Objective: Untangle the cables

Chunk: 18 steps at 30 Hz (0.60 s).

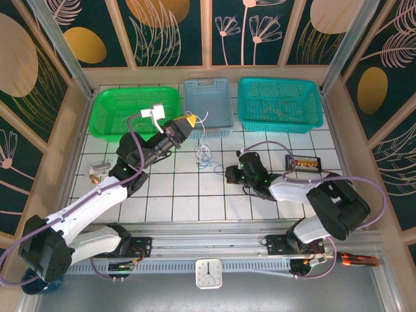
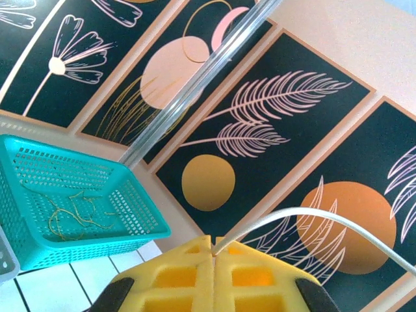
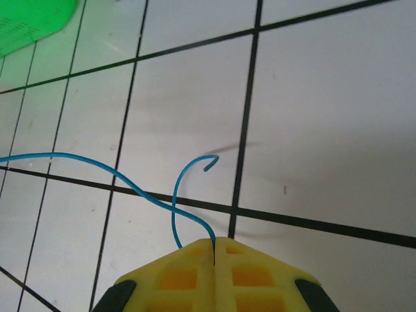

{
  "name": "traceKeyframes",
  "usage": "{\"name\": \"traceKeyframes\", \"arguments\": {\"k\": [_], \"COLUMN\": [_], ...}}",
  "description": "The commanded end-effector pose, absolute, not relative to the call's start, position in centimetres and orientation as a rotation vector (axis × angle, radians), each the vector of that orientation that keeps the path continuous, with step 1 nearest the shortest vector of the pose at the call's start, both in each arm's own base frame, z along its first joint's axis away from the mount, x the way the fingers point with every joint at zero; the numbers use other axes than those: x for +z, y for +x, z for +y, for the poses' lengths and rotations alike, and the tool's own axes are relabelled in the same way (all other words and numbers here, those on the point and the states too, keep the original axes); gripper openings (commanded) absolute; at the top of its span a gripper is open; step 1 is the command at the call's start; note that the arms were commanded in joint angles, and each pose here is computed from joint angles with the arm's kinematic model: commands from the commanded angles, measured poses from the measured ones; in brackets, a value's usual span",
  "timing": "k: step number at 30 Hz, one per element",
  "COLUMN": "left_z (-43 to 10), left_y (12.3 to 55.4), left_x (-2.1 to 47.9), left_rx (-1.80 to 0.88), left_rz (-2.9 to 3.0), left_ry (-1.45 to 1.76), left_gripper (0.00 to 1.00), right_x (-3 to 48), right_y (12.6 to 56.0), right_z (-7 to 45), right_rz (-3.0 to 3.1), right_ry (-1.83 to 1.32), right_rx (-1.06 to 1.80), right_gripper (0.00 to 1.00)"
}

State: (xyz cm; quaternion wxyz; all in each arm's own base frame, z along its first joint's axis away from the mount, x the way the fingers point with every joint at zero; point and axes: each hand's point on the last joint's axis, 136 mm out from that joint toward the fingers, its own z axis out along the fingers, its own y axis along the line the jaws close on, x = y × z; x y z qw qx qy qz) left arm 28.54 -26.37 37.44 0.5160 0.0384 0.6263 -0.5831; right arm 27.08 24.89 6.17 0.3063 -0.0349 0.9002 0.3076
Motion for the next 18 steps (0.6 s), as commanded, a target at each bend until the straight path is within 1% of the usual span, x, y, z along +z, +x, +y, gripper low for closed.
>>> {"name": "traceKeyframes", "arguments": {"k": [1,3,5,12,18], "left_z": [-26.2,-26.2,-26.2,-26.5,-26.9], "left_y": [28.1,28.1,28.1,28.2,28.4], "left_x": [38.3,38.2,38.1,37.9,37.8], "left_rx": [-1.413,-1.415,-1.416,-1.429,-1.447], "left_rz": [1.469,1.475,1.476,1.483,1.490], "left_ry": [0.096,0.097,0.097,0.097,0.097], "left_gripper": [0.00,0.00,0.00,0.00,0.00], "right_x": [9.0,10.9,12.8,20.2,26.4], "right_y": [27.2,27.2,27.4,27.4,28.2], "right_z": [25.7,25.7,25.5,24.8,26.7], "right_rz": [2.316,2.268,2.217,2.023,1.848], "right_ry": [-0.163,-0.165,-0.166,-0.204,-0.299], "right_rx": [0.859,0.874,0.878,0.890,0.946], "right_gripper": [0.35,0.44,0.48,0.57,0.62]}}
